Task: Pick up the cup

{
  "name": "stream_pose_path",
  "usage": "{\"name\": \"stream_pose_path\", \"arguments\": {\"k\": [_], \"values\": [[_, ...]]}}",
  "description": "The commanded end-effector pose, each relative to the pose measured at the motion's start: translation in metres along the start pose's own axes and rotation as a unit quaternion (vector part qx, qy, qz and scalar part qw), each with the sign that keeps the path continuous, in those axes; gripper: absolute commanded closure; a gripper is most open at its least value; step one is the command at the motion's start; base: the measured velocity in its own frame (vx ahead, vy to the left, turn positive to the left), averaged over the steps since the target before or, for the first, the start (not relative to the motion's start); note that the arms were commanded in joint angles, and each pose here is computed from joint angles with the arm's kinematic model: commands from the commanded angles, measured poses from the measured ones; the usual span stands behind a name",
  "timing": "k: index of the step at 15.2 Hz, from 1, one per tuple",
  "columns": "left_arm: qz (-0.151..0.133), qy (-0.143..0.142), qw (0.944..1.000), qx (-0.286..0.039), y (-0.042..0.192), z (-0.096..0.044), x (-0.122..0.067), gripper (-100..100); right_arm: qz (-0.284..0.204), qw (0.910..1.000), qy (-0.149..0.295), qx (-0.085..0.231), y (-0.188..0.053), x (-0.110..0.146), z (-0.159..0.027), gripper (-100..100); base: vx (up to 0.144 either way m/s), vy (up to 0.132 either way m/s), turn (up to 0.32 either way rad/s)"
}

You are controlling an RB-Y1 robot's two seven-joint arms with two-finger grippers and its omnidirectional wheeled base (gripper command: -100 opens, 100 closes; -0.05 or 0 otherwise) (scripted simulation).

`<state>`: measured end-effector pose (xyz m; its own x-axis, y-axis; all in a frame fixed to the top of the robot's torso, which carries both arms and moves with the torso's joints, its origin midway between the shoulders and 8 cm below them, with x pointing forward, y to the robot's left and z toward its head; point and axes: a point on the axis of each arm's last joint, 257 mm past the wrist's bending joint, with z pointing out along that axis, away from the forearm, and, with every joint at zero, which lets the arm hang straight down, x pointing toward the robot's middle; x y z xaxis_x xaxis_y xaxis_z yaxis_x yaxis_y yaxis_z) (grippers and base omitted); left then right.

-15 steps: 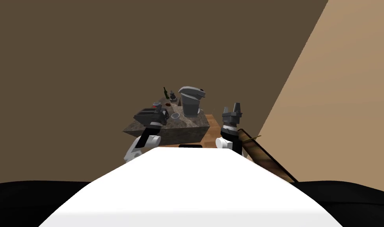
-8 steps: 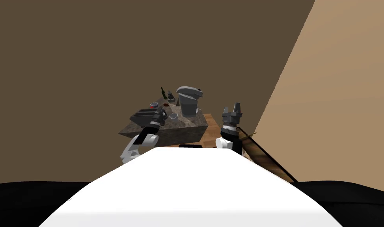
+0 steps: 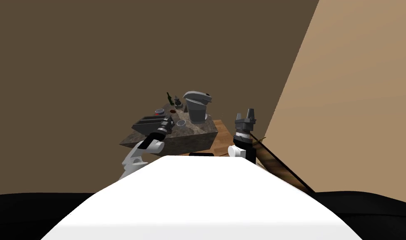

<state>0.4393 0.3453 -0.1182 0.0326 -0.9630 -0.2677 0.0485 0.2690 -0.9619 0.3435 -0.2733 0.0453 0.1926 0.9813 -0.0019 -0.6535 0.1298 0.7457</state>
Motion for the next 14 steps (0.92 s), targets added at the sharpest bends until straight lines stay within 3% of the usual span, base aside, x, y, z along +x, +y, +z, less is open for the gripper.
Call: {"name": "stream_pose_path", "arguments": {"k": [1, 8, 9, 12, 14], "values": [[0.002, 0.002, 0.9996, -0.030, 0.017, 0.001, -0.004, -100, 0.000, 1.0000, 0.000, 0.000, 0.000, 0.000, 0.000, 0, -0.008, -0.020, -0.121], [0.006, 0.004, 0.9948, -0.102, 0.054, 0.002, -0.022, -100, 0.000, 1.0000, 0.000, 0.000, 0.000, 0.000, 0.000, 0, -0.003, -0.017, -0.085], [0.008, 0.004, 0.9930, -0.118, 0.062, 0.003, -0.032, -100, 0.000, 1.0000, 0.000, 0.000, 0.000, 0.000, 0.000, 0, -0.003, -0.022, -0.111], [0.008, 0.004, 0.9906, -0.137, 0.071, 0.001, -0.032, -100, 0.000, 1.0000, 0.000, 0.000, 0.000, 0.000, 0.000, 0, -0.002, -0.014, -0.055], [0.009, 0.004, 0.9860, -0.166, 0.085, -0.001, -0.043, -100, 0.000, 1.0000, 0.000, 0.000, 0.000, 0.000, 0.000, 0, 0.000, -0.018, -0.132]]}}
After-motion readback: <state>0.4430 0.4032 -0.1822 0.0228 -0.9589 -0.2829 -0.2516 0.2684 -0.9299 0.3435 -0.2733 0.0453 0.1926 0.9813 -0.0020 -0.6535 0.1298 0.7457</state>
